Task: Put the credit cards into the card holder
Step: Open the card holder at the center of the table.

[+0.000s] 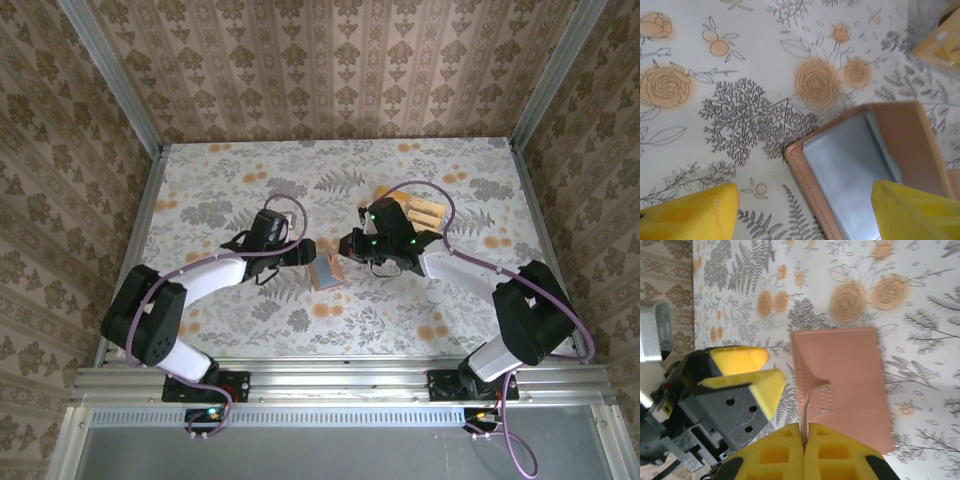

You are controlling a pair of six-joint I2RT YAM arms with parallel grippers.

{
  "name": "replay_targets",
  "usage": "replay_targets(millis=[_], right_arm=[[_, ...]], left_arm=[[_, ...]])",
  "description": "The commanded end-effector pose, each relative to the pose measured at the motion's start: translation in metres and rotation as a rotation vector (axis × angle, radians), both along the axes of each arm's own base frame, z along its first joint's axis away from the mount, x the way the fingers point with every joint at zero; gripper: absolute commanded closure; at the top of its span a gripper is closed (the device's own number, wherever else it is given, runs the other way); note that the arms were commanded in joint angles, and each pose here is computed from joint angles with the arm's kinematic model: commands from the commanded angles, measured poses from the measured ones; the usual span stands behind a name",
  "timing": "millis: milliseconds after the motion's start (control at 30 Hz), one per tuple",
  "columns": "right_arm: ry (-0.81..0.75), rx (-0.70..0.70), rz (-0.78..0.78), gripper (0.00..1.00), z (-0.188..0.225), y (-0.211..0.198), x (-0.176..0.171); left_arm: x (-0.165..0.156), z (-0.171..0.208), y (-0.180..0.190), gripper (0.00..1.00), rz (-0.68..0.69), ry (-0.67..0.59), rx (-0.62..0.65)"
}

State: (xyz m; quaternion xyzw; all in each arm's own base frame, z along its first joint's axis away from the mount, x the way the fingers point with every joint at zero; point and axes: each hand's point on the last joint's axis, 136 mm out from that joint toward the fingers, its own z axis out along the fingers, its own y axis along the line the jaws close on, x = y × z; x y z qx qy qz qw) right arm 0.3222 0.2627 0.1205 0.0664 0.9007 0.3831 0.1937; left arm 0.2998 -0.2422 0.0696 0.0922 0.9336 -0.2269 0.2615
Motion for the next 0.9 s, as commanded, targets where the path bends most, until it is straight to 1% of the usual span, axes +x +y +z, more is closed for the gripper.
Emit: replay_targets(millis=[0, 167, 500, 767, 867], right_arm=[[-0.003, 0.039, -0.016, 1.0, 0.005, -0.007, -0.001], [0.009, 0.031, -0.04, 1.0, -0.003, -0.02, -0.002], [0.041, 0.022, -0.099, 1.0, -0.025, -0.053, -0.005], [0.111, -0.009, -0.136, 1.0, -0.062, -0.076, -0.012], [0.159, -0.074, -0.152, 1.0, -0.081, -0.085, -0.016]], left_arm=[[-0.001, -0.003, 0.005, 0.29, -0.027, -0.027, 0.123], [-0.002, -0.011, -0.003, 0.29, -0.061, -0.027, 0.183], [0.001, -0.028, -0.01, 0.29, -0.084, -0.001, 0.244], [0.0, -0.038, -0.017, 0.28, -0.102, 0.02, 0.27], [0.001, -0.037, -0.02, 0.28, -0.106, 0.019, 0.269]])
